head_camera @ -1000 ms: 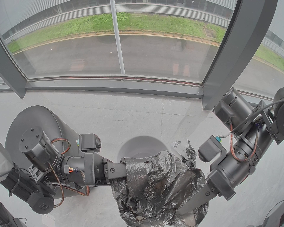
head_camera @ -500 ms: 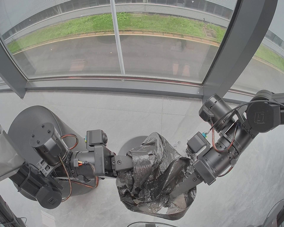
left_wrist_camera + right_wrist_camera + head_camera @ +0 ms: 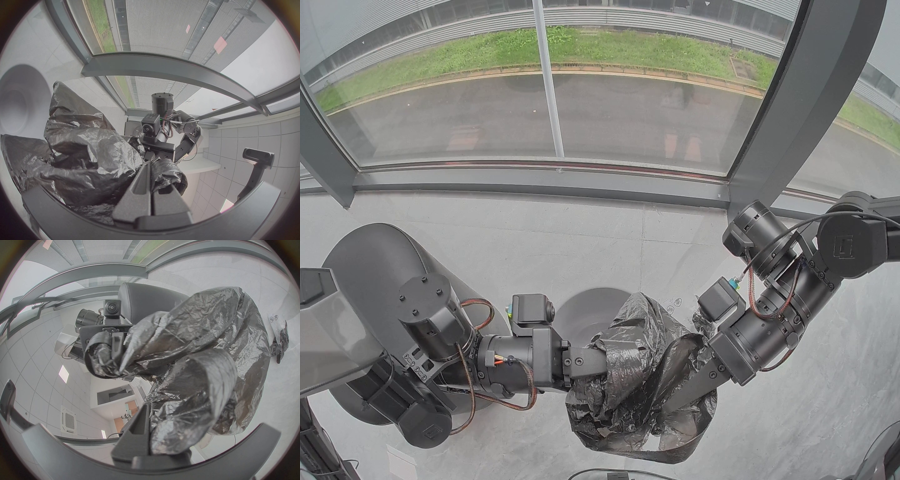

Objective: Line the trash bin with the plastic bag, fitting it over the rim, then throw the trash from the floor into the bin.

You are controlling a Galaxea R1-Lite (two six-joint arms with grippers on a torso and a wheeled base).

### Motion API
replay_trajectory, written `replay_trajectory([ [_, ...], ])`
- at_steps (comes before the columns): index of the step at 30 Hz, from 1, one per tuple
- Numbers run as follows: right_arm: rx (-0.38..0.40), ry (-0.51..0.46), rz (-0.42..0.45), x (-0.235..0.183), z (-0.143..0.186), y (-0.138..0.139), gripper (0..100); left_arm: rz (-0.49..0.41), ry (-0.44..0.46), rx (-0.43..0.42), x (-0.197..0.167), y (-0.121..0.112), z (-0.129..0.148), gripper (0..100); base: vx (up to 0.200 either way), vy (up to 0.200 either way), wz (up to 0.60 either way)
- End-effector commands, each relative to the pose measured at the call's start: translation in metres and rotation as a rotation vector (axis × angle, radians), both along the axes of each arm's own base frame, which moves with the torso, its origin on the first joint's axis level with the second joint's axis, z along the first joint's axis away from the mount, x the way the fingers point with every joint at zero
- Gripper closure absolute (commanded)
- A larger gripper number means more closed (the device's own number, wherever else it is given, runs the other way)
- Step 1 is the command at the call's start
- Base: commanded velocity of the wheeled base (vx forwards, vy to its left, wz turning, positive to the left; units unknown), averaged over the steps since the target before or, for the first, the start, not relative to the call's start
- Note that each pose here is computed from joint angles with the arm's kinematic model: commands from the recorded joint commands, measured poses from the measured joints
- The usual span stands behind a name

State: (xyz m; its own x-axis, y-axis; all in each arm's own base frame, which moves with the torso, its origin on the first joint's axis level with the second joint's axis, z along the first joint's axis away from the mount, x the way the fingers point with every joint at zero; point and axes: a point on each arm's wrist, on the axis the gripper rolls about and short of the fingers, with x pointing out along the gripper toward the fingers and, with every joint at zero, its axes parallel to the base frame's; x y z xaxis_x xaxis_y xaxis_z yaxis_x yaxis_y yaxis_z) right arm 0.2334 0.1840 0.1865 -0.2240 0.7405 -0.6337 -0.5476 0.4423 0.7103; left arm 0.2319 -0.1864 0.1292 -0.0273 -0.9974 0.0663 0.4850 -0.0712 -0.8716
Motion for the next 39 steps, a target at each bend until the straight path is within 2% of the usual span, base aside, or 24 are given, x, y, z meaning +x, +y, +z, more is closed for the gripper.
replay_trajectory([
  [1, -0.008, 0.015, -0.001, 0.002, -0.006, 0.000, 100, -0.003, 0.037, 0.027, 0.004, -0.004, -0.014, 100, 0.000, 0.000, 0.00],
  [17, -0.010, 0.009, 0.021, 0.029, -0.045, 0.022, 100, 0.047, 0.070, 0.050, 0.016, 0.006, -0.027, 100, 0.000, 0.000, 0.00],
  [28, -0.005, 0.006, 0.011, 0.037, -0.053, 0.023, 100, 0.060, 0.076, 0.055, 0.021, 0.007, -0.031, 100, 0.000, 0.000, 0.00],
  [34, 0.006, -0.001, -0.039, 0.057, -0.067, 0.016, 100, 0.079, 0.082, 0.057, 0.025, 0.011, -0.033, 100, 0.000, 0.000, 0.00],
  [39, 0.015, 0.003, -0.046, 0.061, -0.070, 0.015, 100, 0.101, 0.101, 0.068, 0.033, 0.014, -0.041, 100, 0.000, 0.000, 0.00],
])
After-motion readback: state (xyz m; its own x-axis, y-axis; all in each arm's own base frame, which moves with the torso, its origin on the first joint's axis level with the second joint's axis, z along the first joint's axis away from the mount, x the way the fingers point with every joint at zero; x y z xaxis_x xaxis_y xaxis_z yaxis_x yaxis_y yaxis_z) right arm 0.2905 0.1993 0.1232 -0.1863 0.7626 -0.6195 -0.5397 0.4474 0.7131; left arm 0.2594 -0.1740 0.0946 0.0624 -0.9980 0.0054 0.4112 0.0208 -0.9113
